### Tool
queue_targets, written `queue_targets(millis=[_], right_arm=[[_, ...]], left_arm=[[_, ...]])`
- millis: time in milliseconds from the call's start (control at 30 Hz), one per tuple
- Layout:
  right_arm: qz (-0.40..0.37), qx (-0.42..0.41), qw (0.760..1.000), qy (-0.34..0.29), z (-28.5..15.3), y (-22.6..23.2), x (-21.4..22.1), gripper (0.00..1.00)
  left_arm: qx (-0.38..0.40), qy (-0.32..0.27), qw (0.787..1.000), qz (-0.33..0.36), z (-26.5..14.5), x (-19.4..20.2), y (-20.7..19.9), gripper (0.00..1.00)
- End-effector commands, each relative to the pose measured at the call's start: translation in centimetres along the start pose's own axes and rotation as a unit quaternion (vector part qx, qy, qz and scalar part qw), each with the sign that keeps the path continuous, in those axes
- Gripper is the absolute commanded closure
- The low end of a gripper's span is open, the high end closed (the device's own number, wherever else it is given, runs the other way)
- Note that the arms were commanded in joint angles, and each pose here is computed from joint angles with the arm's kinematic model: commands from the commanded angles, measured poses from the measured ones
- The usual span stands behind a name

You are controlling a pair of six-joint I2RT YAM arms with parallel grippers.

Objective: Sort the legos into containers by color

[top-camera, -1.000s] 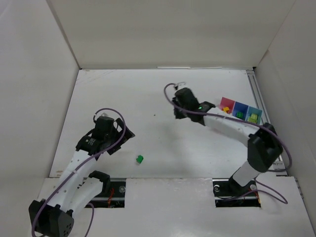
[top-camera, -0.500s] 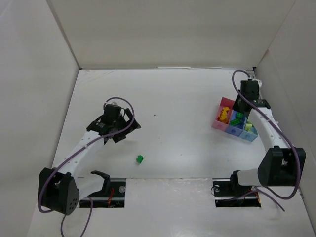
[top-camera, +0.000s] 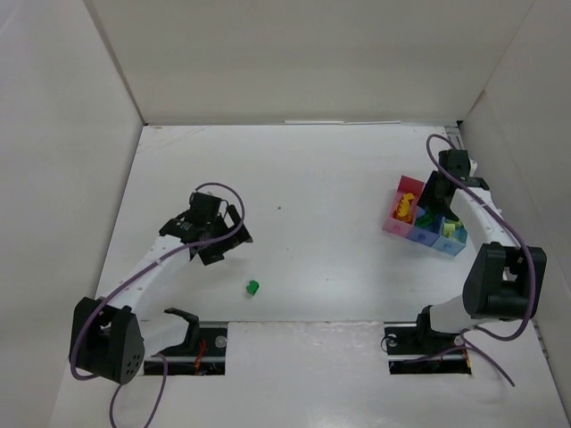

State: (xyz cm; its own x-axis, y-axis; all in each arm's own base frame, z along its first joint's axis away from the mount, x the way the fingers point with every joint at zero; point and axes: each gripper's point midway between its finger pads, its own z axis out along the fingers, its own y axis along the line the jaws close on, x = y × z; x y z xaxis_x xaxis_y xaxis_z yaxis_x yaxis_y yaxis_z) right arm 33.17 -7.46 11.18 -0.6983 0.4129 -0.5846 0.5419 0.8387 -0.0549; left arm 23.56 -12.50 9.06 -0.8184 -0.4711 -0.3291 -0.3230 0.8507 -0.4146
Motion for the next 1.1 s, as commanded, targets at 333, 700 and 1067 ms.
queue_targets(millis=[333, 700, 1067], right_arm=[[0.004, -0.039, 0.998, -0.052, -2.8, 0.4, -2.3, 0.27], [-0.004, -0.071, 0.996, -0.053, -3.2, 1.3, -2.1, 0.27], [-0.002, -0.078, 0.995, -0.061, -3.4, 1.4, -2.1, 0.27]], left_arm=[[-0.034, 0.08, 0.996, -0.035, -0.5, 6.8, 2.8, 0.0], [-0.099, 0.121, 0.987, 0.034, -0.1, 11.1, 3.1, 0.09], [-0.13, 0.133, 0.977, 0.107, 0.7, 12.7, 3.2, 0.35]])
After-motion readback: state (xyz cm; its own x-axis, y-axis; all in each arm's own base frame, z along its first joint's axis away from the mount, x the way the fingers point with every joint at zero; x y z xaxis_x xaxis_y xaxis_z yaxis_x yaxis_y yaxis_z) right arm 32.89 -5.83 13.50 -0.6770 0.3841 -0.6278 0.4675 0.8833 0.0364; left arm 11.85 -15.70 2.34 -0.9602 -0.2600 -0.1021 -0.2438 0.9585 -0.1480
